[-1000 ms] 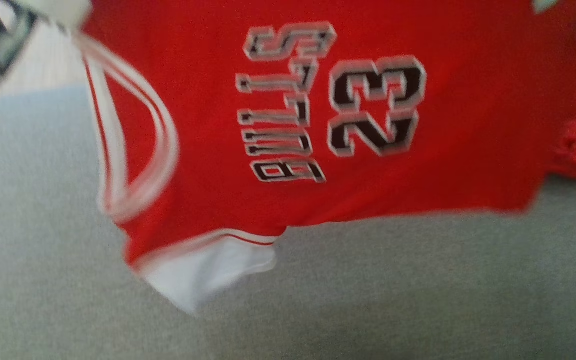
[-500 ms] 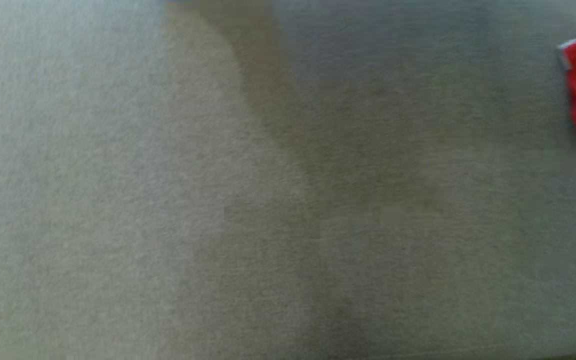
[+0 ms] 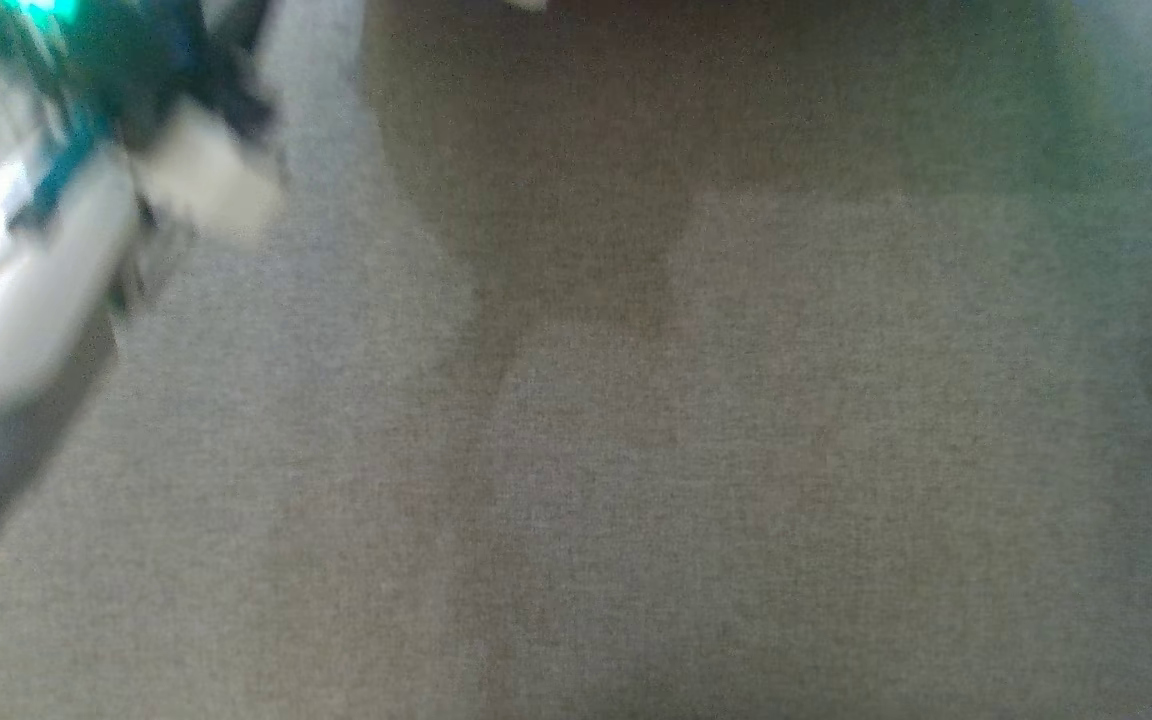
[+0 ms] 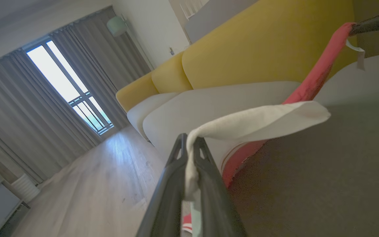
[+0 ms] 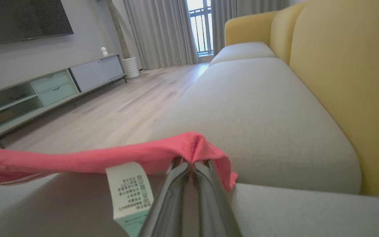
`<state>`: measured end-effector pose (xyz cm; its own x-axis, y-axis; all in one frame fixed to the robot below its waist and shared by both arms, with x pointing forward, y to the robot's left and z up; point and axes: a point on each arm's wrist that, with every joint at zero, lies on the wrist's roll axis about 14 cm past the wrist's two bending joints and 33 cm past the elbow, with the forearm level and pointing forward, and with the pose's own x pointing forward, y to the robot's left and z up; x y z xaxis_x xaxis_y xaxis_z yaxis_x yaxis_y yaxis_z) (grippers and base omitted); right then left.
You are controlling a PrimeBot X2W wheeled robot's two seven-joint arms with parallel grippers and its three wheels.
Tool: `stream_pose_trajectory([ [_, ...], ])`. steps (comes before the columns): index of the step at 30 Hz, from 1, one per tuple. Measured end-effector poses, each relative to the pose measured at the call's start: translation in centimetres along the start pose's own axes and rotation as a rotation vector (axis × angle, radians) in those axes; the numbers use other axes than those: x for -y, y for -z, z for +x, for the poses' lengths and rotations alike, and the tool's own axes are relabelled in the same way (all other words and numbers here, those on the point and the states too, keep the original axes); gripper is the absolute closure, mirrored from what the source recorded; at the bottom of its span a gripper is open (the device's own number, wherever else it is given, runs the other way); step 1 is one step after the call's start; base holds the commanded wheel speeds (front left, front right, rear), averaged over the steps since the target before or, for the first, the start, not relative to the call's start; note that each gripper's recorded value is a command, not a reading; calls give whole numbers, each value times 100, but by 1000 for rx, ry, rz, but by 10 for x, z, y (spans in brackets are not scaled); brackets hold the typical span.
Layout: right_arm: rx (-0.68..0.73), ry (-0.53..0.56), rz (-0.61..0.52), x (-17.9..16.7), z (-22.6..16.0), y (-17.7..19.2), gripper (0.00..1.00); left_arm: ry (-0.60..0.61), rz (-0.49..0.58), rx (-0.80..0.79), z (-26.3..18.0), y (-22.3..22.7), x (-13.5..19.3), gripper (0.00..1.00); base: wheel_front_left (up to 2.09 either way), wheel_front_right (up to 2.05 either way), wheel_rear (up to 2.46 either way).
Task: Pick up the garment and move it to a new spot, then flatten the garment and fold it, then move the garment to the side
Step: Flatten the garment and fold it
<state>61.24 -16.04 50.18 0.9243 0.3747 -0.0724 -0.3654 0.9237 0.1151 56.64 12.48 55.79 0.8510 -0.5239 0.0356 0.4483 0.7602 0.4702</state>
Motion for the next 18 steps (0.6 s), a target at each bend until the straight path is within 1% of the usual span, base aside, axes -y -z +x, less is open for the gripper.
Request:
stream_pose_trajectory([
  [3,-62,17,52,2,-30,19,100,43,-90,-65,-39,18,31,100,0,0,0],
  [7,-154,-2,113,-8,-75,39,100,99,-214,-157,-94,32,77,100,0,0,0],
  [9,-198,-5,131,-11,-99,48,100,106,-263,-203,-118,35,95,100,0,0,0],
  [14,-275,-9,175,-19,-154,64,100,107,-381,-267,-163,28,129,100,0,0,0],
  [18,-314,-9,210,-26,-188,74,100,123,-469,-320,-191,22,156,100,0,0,0],
])
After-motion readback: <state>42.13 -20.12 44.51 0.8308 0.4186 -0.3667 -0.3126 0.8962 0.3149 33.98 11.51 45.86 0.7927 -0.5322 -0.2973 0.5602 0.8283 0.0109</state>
